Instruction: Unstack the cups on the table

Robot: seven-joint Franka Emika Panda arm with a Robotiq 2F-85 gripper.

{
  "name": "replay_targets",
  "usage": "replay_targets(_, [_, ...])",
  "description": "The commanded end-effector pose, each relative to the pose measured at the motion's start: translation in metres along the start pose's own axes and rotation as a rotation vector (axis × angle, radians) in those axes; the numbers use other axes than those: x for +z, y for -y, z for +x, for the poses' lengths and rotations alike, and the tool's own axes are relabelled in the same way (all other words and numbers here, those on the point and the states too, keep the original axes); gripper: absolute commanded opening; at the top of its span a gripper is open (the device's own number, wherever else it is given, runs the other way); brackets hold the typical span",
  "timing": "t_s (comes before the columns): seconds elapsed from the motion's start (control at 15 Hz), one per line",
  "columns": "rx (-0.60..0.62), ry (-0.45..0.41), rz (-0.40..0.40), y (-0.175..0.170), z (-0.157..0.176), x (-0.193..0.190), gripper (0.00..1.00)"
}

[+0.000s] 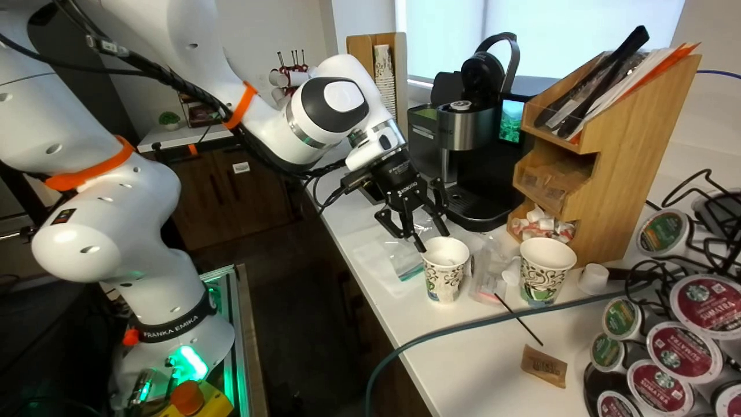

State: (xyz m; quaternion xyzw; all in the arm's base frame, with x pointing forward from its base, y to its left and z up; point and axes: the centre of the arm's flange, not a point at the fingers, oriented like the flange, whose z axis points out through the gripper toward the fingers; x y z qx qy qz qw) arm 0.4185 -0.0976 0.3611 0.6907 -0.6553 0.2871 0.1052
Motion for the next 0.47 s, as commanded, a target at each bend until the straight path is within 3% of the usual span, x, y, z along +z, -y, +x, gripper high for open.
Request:
replay_targets(0.0, [0.045, -0.033, 0.071, -0.003, 0.022, -0.03, 0.88])
replay_targets(0.07, [0.07, -0.044, 0.087, -0.003, 0.031, -0.038, 0.96])
replay_targets(0.13, [0.109, -0.053, 0.118, -0.005, 0.045, -0.053, 0.99])
replay_targets(0.2, [0.125, -0.057, 0.141, -0.005, 0.056, -0.063, 1.0])
replay_targets(0.27, [0.079, -0.043, 0.089, 0.007, 0.039, -0.039, 1.0])
replay_targets(0.4, [0.085, -0.055, 0.111, 0.007, 0.048, -0.05, 1.0])
